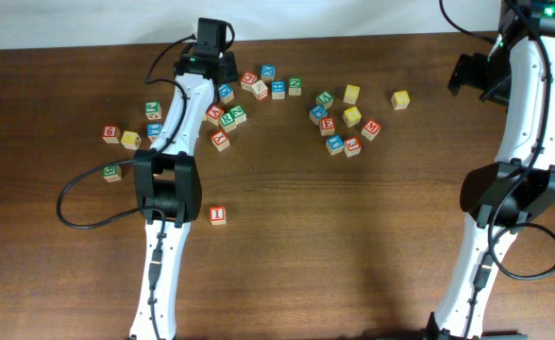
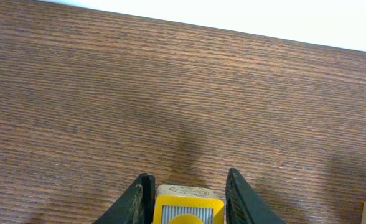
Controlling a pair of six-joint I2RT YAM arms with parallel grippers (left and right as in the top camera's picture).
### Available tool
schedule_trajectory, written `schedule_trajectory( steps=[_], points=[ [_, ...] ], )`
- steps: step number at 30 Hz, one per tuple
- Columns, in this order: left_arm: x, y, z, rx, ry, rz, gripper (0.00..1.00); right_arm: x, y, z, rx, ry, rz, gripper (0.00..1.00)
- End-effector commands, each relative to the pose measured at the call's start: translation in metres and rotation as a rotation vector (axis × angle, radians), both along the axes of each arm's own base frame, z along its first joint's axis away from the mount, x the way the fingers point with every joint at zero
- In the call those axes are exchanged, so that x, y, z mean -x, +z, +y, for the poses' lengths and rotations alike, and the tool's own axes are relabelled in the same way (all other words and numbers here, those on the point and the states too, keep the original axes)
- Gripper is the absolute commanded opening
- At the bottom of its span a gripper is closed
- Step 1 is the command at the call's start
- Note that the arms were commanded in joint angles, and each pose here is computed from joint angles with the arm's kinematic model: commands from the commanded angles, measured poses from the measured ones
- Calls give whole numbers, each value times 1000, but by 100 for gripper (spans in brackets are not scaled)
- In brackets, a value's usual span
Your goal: Spell out ICRA
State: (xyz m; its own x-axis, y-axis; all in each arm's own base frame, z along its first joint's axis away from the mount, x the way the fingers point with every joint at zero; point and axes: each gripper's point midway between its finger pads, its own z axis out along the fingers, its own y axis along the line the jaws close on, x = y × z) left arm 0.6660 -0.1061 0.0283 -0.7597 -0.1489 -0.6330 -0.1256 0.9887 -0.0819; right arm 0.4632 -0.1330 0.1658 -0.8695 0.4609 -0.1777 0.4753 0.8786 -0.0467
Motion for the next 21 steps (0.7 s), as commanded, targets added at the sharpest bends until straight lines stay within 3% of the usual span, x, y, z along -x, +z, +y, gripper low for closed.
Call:
schedule_trajectory(
  steps=[1, 13, 21],
  points=[
    [-2, 0, 4, -9, 13, -5, 27, 1, 4, 3, -1, -3, -5, 98],
    [-3, 18, 3, -9, 10, -19, 21, 1, 4, 3, -1, -2, -5, 98],
    [9, 95, 6, -1, 11, -60, 23, 1, 4, 3, -1, -2, -5, 98]
  ],
)
